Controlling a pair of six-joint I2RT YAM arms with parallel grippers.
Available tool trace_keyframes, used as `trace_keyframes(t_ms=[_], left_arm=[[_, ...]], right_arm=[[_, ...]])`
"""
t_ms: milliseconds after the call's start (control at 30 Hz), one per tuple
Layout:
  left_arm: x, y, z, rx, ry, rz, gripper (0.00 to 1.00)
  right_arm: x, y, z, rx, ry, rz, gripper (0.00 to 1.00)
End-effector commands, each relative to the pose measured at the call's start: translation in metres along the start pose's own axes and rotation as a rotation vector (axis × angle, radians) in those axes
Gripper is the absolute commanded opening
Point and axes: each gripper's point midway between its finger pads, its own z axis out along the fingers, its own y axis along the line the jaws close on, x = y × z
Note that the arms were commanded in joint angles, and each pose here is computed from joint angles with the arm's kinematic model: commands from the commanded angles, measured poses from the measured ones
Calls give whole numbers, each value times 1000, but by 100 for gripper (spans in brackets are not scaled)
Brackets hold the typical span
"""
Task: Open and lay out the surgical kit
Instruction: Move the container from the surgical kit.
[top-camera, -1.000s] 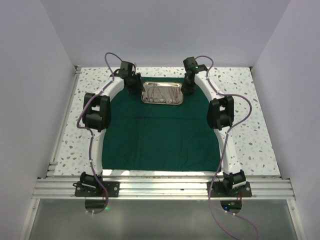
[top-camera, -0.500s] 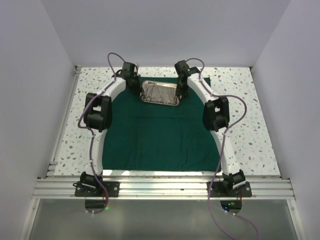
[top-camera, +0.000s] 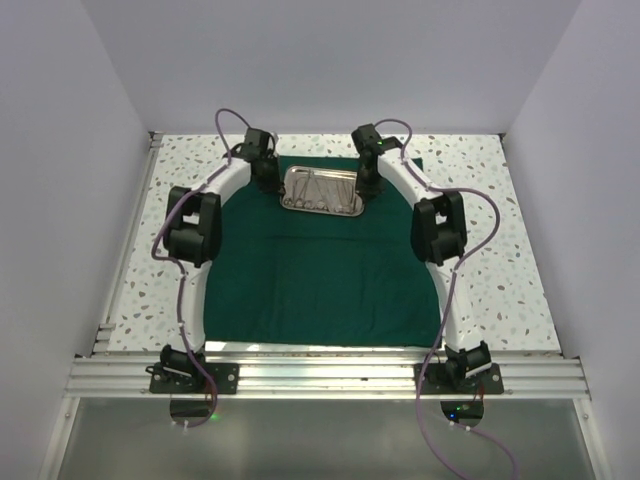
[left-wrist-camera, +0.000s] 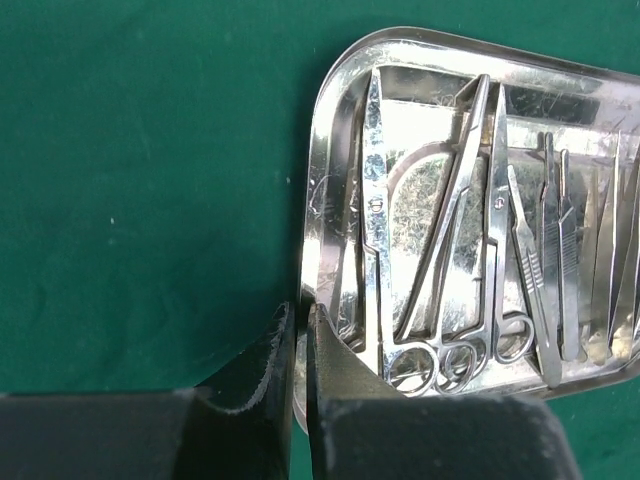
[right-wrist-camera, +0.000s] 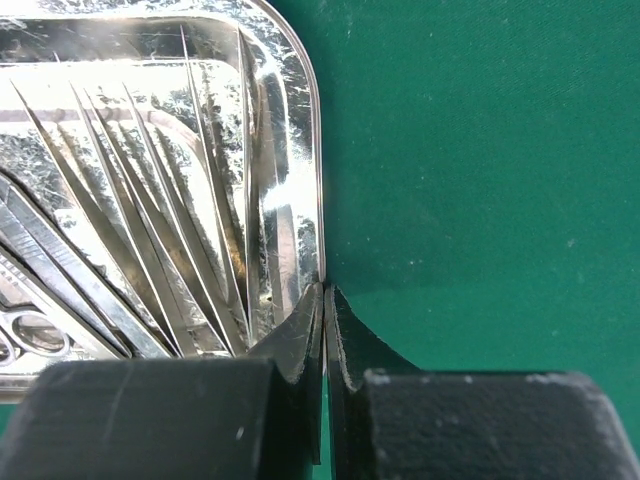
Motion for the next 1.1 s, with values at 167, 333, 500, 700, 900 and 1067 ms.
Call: trace_keyframes(t_ms=[167,333,500,700,900,1067], left_arm=[[35,-19,-51,-5,30,80,0],[58,-11,-66,-38,52,80,0],[59,-12,-83,-41,36,82,0],[70,-12,-95,-37,43,73,0],[74,-3,-93,-72,60,87,39],[46,11,-98,-137,0,89,61]], right_arm=[[40,-21,-24,57,100,-44,0],[44,-23,-41,47,97,-30,0],[52,-24,-61,38,105,-32,0],[74,-30,-60,49,153,-42,35],[64,-52,-64,158,123,-69,98],[40,-83,-63,167,103,37,97]])
